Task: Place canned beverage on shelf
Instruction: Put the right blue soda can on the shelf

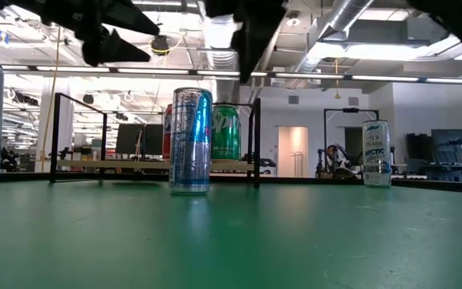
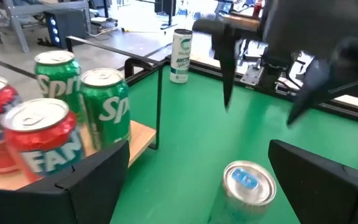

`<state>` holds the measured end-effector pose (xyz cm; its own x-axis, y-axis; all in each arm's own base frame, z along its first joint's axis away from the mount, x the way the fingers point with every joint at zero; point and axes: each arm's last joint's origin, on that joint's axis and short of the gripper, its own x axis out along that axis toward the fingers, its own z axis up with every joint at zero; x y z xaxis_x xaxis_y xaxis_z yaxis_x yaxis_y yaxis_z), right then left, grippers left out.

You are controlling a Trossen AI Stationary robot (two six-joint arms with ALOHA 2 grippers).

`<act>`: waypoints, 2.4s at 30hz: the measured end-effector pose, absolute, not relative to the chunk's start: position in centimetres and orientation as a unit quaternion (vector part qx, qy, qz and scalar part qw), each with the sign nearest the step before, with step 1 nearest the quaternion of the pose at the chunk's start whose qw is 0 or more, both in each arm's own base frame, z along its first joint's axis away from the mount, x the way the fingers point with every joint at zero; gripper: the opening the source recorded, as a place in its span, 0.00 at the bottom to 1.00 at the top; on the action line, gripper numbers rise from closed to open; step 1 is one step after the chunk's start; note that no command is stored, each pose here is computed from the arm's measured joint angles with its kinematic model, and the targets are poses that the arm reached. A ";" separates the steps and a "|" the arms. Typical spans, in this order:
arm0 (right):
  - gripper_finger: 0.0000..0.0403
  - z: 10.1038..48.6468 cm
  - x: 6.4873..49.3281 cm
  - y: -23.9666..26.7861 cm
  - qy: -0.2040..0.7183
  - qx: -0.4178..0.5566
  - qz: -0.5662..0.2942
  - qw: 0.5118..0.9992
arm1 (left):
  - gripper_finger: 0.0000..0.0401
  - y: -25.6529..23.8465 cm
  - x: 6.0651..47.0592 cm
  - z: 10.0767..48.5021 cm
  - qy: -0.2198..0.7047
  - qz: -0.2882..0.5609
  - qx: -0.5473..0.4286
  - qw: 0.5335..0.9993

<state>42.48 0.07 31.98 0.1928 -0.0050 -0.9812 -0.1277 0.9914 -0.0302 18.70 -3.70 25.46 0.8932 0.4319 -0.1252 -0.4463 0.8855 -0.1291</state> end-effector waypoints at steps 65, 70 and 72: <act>0.93 28.2 20.6 -3.0 0.434 -0.011 -0.136 0.891 | 0.54 -7.6 30.7 23.6 0.337 0.089 0.043 0.936; 0.93 28.4 20.8 -3.0 0.419 0.011 -0.147 0.896 | 0.54 -7.7 29.7 25.2 0.332 -0.003 0.090 0.939; 0.93 28.4 20.8 -3.0 0.414 0.019 -0.151 0.897 | 0.54 -7.7 29.6 25.7 0.323 -0.025 0.098 0.941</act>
<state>20.81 -3.00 28.43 0.6113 -0.2552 -0.7492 0.2870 0.9536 -0.0906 29.57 -7.67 25.65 0.7897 0.0158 -0.6133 0.1116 0.9793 0.1689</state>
